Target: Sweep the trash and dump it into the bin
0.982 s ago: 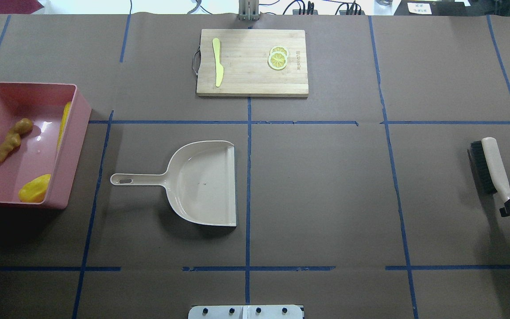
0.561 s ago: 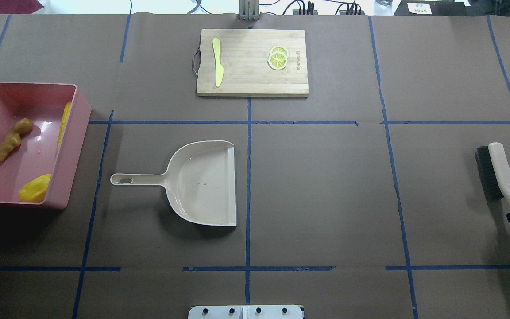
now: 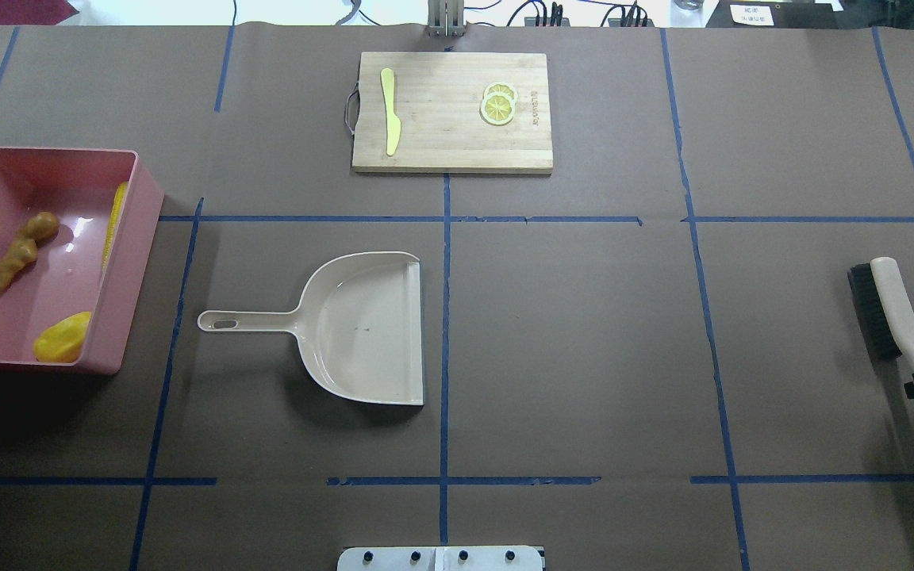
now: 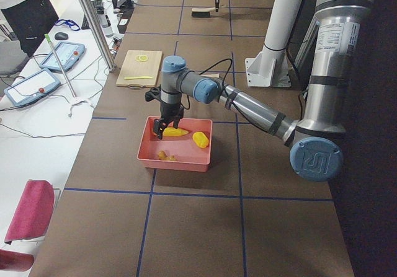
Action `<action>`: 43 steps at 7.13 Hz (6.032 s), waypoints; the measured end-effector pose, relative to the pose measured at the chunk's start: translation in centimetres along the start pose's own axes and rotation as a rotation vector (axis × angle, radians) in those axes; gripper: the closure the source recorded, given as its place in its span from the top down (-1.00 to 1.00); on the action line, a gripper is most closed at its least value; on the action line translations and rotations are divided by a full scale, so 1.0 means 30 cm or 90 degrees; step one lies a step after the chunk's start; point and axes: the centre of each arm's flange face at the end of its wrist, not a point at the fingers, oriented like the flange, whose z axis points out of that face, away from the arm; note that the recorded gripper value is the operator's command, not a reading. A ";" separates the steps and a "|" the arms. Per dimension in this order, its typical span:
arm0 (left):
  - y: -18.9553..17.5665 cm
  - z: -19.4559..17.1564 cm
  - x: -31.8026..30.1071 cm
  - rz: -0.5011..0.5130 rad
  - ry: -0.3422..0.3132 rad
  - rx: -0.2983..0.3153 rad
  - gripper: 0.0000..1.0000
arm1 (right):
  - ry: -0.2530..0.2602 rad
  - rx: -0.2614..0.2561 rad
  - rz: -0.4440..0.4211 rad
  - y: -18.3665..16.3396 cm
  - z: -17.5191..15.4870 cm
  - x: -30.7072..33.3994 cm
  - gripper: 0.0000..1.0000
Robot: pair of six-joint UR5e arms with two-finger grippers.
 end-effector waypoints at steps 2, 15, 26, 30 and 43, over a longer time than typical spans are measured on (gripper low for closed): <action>0.053 0.010 -0.097 -0.041 0.002 -0.011 1.00 | -0.005 0.002 0.003 -0.001 -0.015 0.002 1.00; 0.482 0.185 -0.557 -0.324 0.198 -0.011 1.00 | 0.019 0.054 0.063 -0.263 -0.529 0.441 1.00; 0.506 0.184 -0.581 -0.318 0.203 -0.046 1.00 | 0.005 0.006 -0.027 -0.445 -0.579 0.257 1.00; 0.579 0.142 -0.533 -0.344 0.209 -0.075 1.00 | 0.012 0.001 -0.032 -0.503 -0.623 0.176 1.00; 0.556 0.187 -0.543 -0.301 0.186 -0.049 1.00 | 0.022 -0.044 -0.007 -0.502 -0.512 0.290 1.00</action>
